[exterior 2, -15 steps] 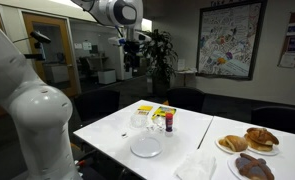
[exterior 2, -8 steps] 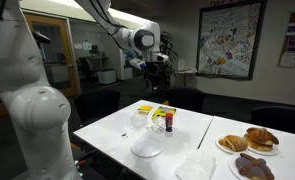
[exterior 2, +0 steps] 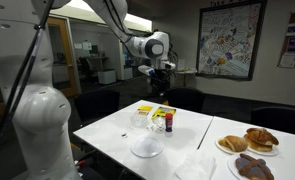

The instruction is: Put the glass lid on the glass bowl

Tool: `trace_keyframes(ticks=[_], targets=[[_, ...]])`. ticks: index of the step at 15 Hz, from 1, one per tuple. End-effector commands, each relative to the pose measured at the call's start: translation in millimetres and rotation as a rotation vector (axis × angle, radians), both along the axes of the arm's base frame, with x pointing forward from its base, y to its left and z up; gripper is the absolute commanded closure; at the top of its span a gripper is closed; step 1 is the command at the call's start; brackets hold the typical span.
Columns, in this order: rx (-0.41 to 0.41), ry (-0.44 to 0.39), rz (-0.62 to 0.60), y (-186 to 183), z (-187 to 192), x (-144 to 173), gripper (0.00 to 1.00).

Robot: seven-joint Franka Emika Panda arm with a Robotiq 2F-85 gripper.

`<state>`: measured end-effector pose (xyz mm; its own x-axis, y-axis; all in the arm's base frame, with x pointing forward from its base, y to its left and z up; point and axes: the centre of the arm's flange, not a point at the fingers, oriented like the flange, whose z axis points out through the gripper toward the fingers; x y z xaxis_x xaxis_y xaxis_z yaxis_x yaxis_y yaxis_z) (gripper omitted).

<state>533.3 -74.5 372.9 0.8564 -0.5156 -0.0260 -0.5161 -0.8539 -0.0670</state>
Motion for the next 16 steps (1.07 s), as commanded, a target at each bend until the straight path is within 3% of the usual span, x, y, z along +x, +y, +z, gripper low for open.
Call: trace_keyframes(ticks=[1, 4, 9, 16], targets=[[0.004, -0.026, 0.009, 0.7, -5.8, 4.9, 0.0], [0.003, -0.093, -0.034, 8.8, -16.7, 19.4, 0.0], [0.014, -0.173, -0.239, 18.0, -62.1, 56.7, 0.0], [0.059, -0.199, -0.489, 39.2, -120.3, 111.8, 0.0]])
